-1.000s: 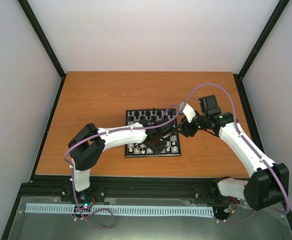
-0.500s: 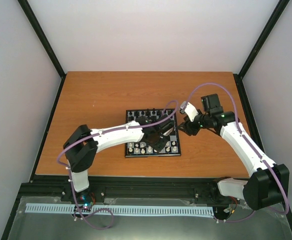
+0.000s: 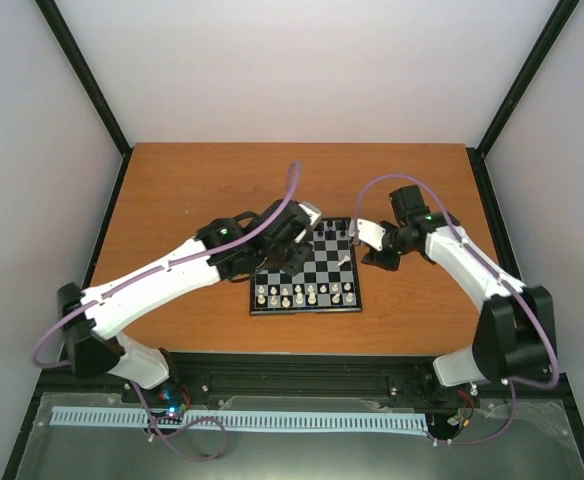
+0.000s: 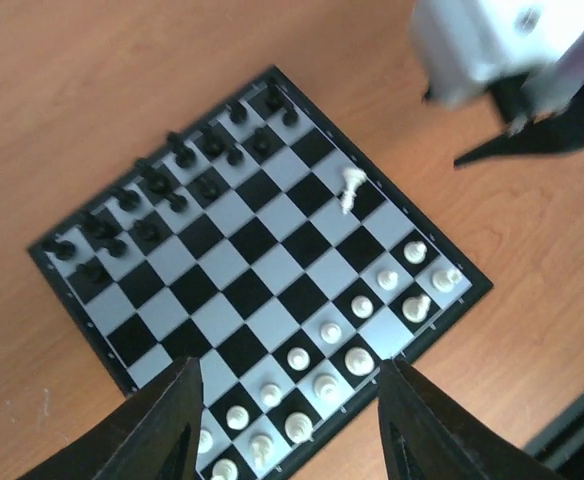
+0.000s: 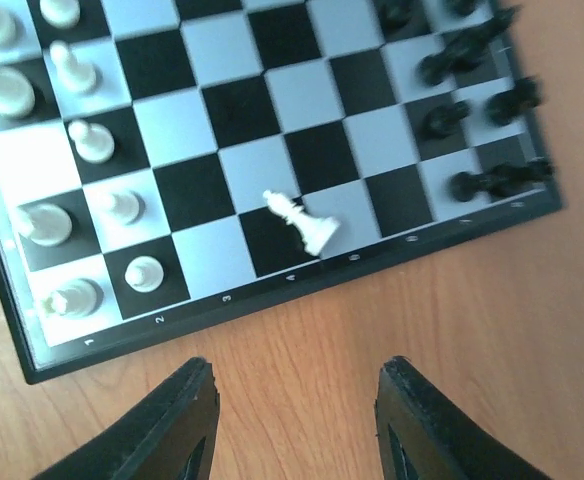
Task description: Set up the chess pieces on the board
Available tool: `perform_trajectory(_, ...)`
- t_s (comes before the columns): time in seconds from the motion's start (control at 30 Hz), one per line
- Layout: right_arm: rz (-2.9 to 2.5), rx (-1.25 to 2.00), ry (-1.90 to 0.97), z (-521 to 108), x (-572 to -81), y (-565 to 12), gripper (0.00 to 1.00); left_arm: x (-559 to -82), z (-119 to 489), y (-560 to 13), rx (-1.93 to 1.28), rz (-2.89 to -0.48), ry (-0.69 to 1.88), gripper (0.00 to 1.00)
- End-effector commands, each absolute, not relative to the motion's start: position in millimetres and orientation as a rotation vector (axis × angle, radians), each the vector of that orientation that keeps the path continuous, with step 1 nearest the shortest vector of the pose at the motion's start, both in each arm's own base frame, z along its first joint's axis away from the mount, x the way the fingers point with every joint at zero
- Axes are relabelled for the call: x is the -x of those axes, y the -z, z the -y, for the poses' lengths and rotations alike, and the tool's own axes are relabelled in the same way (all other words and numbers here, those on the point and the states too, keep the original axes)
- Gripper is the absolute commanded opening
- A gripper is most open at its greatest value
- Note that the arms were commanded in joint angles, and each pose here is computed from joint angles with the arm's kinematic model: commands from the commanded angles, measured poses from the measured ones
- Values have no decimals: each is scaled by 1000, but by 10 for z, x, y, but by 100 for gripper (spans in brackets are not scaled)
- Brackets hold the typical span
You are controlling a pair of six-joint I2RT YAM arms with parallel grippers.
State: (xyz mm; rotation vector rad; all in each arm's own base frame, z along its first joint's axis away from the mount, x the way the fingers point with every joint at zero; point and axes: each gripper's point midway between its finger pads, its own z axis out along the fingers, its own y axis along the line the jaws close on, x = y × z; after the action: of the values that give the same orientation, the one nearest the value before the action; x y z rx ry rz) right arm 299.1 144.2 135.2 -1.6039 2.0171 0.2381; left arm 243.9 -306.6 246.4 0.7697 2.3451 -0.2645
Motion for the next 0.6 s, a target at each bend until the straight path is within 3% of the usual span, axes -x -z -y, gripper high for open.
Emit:
perform_trajectory(0.0,-1957,1823,-144,-1489,-3097,-1088,44,-2618,2770,-2667,-684,-2194,225,50)
perform_trajectory(0.2,-1959,1936,-111,-1614,-3288,-865,43,-2788,2420,-2625,-543,-2203,234,56)
perform_trajectory(0.57,-1998,2102,-114,-1774,-3416,-561,46,-2788,2281,-2700,-505,-2188,205,56)
